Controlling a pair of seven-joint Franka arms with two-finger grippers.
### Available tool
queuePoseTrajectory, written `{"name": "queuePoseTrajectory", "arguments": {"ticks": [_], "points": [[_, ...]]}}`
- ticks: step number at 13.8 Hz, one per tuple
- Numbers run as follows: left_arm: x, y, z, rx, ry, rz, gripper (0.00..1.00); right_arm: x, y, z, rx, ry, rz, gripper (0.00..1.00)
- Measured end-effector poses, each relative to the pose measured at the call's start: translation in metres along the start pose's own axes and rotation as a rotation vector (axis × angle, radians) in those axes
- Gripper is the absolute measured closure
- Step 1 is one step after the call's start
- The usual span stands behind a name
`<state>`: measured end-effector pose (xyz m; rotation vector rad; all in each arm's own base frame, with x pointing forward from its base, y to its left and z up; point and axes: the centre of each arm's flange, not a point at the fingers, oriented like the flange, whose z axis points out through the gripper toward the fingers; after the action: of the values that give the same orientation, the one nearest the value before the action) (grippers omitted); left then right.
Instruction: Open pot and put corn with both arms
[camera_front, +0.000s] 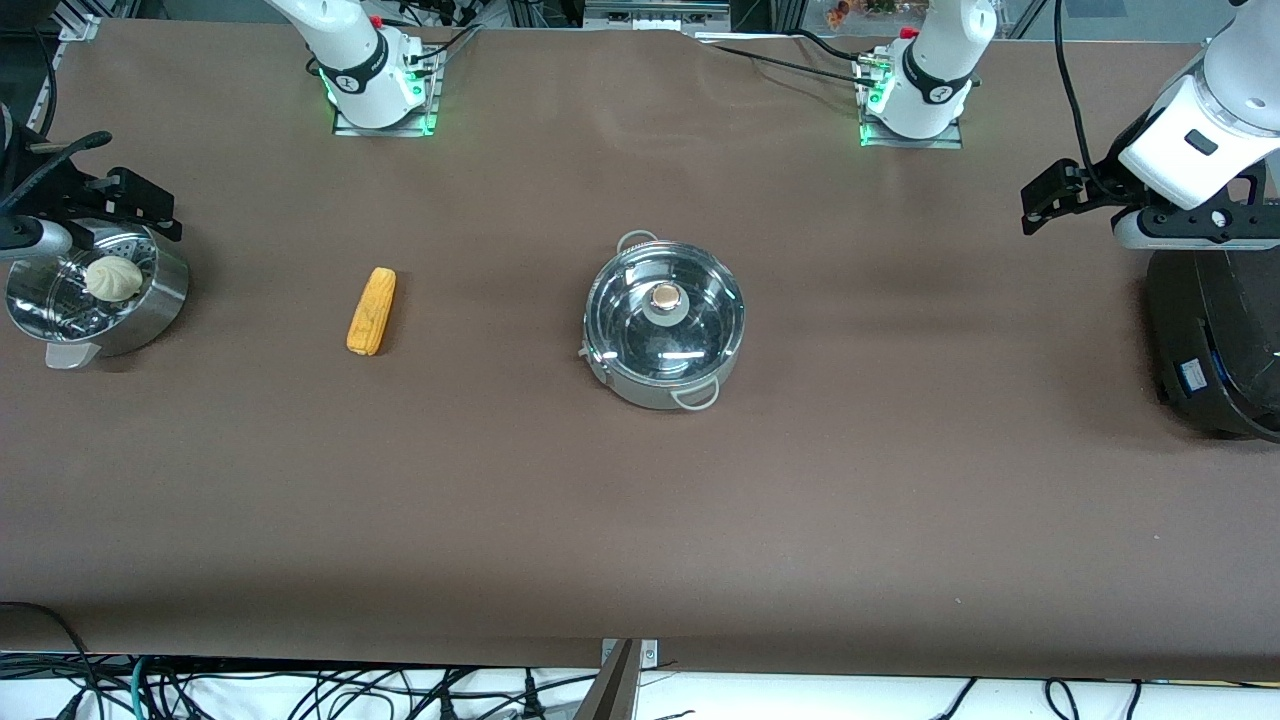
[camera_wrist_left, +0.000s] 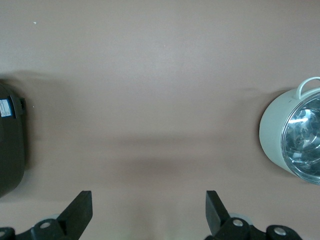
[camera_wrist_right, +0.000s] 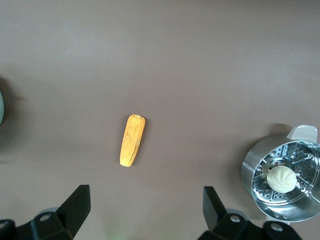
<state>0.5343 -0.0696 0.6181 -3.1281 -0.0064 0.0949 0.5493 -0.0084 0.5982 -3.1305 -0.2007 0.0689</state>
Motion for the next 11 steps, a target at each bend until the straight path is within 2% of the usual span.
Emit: {"name": "queuePoseTrajectory", "arguments": {"ticks": [11], "points": [[-0.0019, -0.0010, 0.0016, 0.002, -0.019, -0.002, 0.00, 0.0003, 0.0008, -0.0020, 0.000, 0.004, 0.002, 0.00]]}}
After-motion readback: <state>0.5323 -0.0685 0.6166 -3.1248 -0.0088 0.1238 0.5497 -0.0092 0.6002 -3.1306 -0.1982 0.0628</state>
